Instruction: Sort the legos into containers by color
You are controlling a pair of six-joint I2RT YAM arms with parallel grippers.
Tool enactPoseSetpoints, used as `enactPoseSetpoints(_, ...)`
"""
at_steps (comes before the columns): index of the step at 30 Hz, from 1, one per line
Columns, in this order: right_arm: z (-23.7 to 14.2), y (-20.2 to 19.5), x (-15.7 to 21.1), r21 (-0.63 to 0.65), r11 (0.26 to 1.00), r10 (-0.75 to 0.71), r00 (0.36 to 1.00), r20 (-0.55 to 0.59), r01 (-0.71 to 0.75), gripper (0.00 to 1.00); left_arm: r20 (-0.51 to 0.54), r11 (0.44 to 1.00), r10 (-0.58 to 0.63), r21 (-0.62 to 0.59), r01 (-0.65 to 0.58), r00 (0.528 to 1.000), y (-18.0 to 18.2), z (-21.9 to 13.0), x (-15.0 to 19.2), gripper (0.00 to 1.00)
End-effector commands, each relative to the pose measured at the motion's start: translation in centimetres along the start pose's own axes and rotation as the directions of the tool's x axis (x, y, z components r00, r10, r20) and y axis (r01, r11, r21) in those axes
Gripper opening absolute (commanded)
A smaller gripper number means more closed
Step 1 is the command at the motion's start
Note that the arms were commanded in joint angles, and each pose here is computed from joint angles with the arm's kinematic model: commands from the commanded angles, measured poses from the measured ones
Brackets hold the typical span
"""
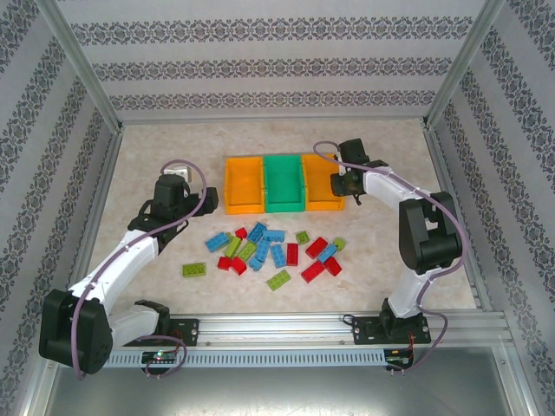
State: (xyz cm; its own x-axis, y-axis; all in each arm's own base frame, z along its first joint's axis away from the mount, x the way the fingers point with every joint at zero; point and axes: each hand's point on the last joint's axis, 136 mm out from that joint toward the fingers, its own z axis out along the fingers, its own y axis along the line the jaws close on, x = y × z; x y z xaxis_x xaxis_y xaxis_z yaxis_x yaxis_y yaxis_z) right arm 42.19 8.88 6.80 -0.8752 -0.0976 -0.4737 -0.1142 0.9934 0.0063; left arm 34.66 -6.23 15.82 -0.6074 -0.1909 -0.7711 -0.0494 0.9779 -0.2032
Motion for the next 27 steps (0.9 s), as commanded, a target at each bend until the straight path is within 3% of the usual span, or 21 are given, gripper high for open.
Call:
enactPoseSetpoints(1, -1.6, -0.1, -0.9, -0.002, 1.000, -0.003, 0.998, 0.061, 0.003, 0.51, -0.019, 1.000, -0.011, -0.016, 0.011, 1.000, 0.3, -0.2, 0.9, 0.99)
enactPoseSetpoints(2, -2.0, 0.0, -1.1, -0.007, 1.000, 0.001, 0.997, 0.072, -0.001, 0.60, -0.020, 1.000, -0.011, -0.017, 0.011, 1.000, 0.3, -0.2, 0.9, 0.99)
enactPoseSetpoints(5, -3.7, 0.3, -1.4, -0.035, 0.999, 0.020, 0.994, 0.106, -0.016, 0.71, -0.023, 1.000, -0.009, -0.017, 0.008, 1.000, 0.3, -0.2, 1.0, 1.00)
enactPoseSetpoints(9, -6.2, 1.9, -0.5, -0.104, 0.995, 0.019, 0.991, 0.131, -0.006, 0.76, -0.027, 1.000, -0.004, -0.016, 0.003, 1.000, 0.2, -0.1, 1.0, 0.99)
enactPoseSetpoints(19, -8.0, 11.1, 7.6, -0.269, 0.943, -0.205, 0.979, 0.004, 0.198, 0.76, -0.029, 1.000, -0.024, 0.005, 0.025, 0.999, -0.2, 0.6, 1.0, 0.99)
enactPoseSetpoints(27, -5.3, 13.5, 12.3, -0.201, 0.953, -0.261, 0.952, -0.160, 0.227, 0.72, -0.054, 1.000, -0.018, -0.014, 0.018, 0.998, 0.0, 0.6, 1.3, 1.00)
